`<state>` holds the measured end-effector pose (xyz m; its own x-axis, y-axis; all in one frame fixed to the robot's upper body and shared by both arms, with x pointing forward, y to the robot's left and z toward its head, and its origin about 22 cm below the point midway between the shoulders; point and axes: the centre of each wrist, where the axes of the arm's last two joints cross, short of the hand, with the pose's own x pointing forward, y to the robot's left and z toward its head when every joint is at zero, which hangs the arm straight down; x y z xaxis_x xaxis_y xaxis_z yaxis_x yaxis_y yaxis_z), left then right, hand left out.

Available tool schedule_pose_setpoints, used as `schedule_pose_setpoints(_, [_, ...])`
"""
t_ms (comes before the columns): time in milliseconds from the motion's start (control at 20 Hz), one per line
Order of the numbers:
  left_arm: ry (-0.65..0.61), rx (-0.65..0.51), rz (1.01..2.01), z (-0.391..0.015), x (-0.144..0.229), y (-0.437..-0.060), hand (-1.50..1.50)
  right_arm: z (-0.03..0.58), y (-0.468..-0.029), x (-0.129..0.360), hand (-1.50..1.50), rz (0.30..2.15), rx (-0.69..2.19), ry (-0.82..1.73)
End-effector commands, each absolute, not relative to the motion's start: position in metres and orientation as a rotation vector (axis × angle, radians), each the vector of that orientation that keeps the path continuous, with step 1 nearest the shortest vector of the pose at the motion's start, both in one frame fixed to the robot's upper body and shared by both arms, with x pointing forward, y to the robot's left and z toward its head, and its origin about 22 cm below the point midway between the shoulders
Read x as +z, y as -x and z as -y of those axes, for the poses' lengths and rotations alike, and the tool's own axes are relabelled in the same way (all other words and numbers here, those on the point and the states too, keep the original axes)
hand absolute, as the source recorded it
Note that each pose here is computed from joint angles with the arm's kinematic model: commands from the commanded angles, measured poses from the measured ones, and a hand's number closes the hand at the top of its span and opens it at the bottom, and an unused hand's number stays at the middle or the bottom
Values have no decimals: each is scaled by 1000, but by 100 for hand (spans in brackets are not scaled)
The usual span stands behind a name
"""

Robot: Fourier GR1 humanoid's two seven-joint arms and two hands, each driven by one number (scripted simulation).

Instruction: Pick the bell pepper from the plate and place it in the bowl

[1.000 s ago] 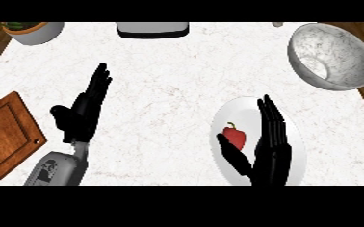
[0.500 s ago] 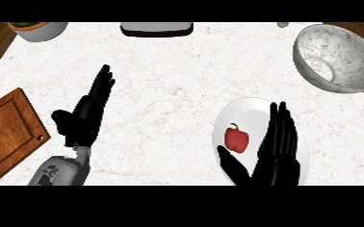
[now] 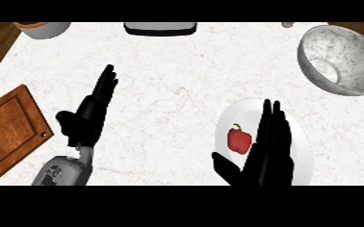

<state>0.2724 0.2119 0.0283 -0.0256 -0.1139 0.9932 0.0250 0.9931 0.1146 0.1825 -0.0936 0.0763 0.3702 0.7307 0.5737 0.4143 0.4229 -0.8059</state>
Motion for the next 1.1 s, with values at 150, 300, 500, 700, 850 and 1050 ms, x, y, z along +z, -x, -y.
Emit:
schedule_pose_setpoints(150, [-91, -107, 1600, -222, 28, -271, 0, 80, -177, 78, -150, 1078, 234, 1117])
schedule_pose_setpoints(300, [-61, -124, 1588, -237, 22, -266, 0, 80, -172, 61, -150, 1098, 253, 1125])
schedule_pose_setpoints(500, [-63, -101, 1599, -221, 46, -287, 0, 82, -166, 72, -150, 1156, 217, 1057])
schedule_pose_setpoints(700, [-57, -106, 1594, -230, 19, -276, 0, 78, -163, 56, -150, 1230, 172, 1031])
schedule_pose_setpoints(850, [-68, -101, 1579, -207, 23, -270, 0, 79, -161, 60, -150, 1248, 159, 1013])
schedule_pose_setpoints(1050, [-59, -108, 1573, -217, 22, -273, 0, 72, -163, 57, -150, 1227, 155, 993])
